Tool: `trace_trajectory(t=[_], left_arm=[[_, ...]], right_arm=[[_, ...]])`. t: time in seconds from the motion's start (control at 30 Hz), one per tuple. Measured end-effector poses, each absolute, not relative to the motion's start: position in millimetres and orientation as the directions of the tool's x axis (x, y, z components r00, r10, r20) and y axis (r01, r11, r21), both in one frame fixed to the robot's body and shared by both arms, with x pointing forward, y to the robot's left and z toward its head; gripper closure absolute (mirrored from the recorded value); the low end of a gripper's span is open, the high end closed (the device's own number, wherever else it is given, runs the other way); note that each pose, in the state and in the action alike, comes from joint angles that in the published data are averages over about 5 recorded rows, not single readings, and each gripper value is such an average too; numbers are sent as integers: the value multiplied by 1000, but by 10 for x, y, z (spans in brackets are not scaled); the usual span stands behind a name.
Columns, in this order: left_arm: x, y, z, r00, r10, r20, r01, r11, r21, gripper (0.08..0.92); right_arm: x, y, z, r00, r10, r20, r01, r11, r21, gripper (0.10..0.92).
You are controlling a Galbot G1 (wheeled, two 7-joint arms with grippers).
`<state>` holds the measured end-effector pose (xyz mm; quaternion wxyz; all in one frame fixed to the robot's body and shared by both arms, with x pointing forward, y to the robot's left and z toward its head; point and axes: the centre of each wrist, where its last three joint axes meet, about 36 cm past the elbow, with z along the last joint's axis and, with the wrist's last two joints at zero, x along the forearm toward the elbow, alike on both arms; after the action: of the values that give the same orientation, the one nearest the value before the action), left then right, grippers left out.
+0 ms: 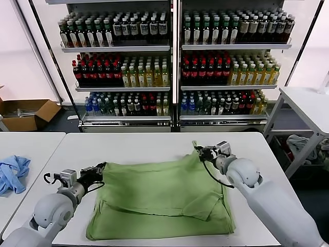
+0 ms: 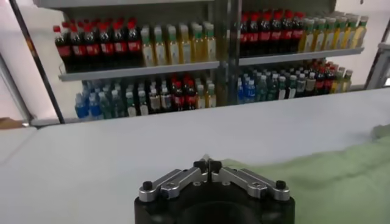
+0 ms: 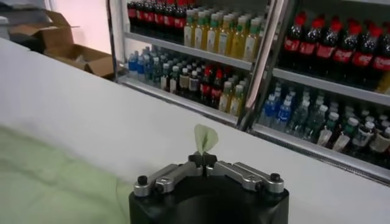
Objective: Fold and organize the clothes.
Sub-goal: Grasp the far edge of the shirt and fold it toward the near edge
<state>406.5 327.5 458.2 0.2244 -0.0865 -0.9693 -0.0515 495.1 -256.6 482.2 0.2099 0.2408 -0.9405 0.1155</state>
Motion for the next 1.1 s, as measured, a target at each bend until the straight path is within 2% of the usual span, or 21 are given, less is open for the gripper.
trace_trajectory(t=[0.27, 0.5, 1.1], left_arm=[[3622, 3140, 4664, -894, 102, 436, 184, 971, 150, 912], [3271, 3058, 4718, -894, 103, 437, 216, 952, 217, 912], [2829, 2926, 4562, -889, 91, 448, 248, 919, 306, 912]], right_arm=[[4315, -2695, 4921, -781, -424, 458, -536, 831, -146, 916], [3870, -2751, 5006, -752, -447, 484, -580, 797, -165, 916], [3094, -2847, 4923, -705, -443, 553, -598, 791, -128, 916]])
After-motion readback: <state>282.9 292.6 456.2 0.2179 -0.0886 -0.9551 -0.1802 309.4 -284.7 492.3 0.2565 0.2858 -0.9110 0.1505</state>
